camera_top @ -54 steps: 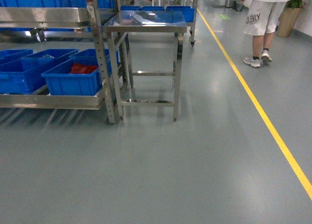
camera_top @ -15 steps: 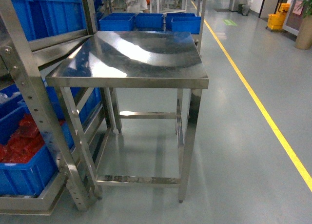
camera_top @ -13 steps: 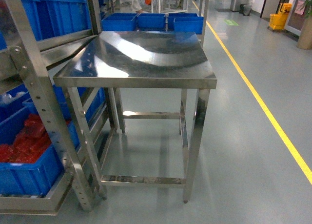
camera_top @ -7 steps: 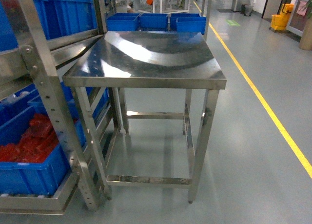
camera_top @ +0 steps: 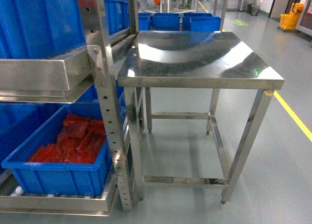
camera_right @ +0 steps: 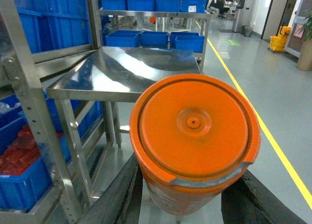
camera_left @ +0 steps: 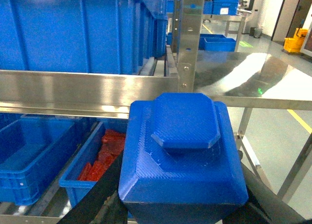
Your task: Sort blue parts and orange caps into right shelf containers
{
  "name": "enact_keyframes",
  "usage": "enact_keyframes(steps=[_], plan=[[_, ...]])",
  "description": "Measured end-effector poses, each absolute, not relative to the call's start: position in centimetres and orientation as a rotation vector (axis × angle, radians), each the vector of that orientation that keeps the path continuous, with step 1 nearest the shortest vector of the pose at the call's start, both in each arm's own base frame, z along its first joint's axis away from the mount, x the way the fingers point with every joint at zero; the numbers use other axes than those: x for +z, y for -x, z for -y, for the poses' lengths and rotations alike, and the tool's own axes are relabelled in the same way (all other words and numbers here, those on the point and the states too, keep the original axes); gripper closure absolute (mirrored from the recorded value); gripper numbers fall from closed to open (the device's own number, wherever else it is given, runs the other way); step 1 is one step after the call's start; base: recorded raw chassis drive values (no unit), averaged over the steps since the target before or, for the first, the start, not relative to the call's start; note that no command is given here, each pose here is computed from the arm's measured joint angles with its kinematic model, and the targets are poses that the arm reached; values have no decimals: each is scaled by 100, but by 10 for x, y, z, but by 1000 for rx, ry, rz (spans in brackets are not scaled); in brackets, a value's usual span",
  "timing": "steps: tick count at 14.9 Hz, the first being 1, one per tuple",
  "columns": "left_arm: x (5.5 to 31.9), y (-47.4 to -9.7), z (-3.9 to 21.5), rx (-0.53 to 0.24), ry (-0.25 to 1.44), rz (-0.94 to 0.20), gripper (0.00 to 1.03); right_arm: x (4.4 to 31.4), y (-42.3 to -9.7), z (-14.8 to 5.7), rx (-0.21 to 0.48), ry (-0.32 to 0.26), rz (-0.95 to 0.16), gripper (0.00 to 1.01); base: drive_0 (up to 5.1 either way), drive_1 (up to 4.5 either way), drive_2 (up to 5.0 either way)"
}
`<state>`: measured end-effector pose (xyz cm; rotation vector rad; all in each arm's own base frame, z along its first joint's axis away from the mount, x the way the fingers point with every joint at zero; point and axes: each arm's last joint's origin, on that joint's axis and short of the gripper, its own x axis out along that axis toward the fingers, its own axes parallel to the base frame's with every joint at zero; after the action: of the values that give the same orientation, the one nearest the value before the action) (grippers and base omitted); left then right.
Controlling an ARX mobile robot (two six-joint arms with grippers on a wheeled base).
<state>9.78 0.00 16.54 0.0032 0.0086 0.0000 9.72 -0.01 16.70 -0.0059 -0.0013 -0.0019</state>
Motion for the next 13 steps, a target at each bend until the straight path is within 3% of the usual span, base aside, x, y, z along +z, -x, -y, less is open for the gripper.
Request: enact_keyframes(steps=[13], plan=[[166, -98, 0, 0, -3, -6, 60, 167, -97, 0, -1, 6, 5, 61, -493, 239, 239]])
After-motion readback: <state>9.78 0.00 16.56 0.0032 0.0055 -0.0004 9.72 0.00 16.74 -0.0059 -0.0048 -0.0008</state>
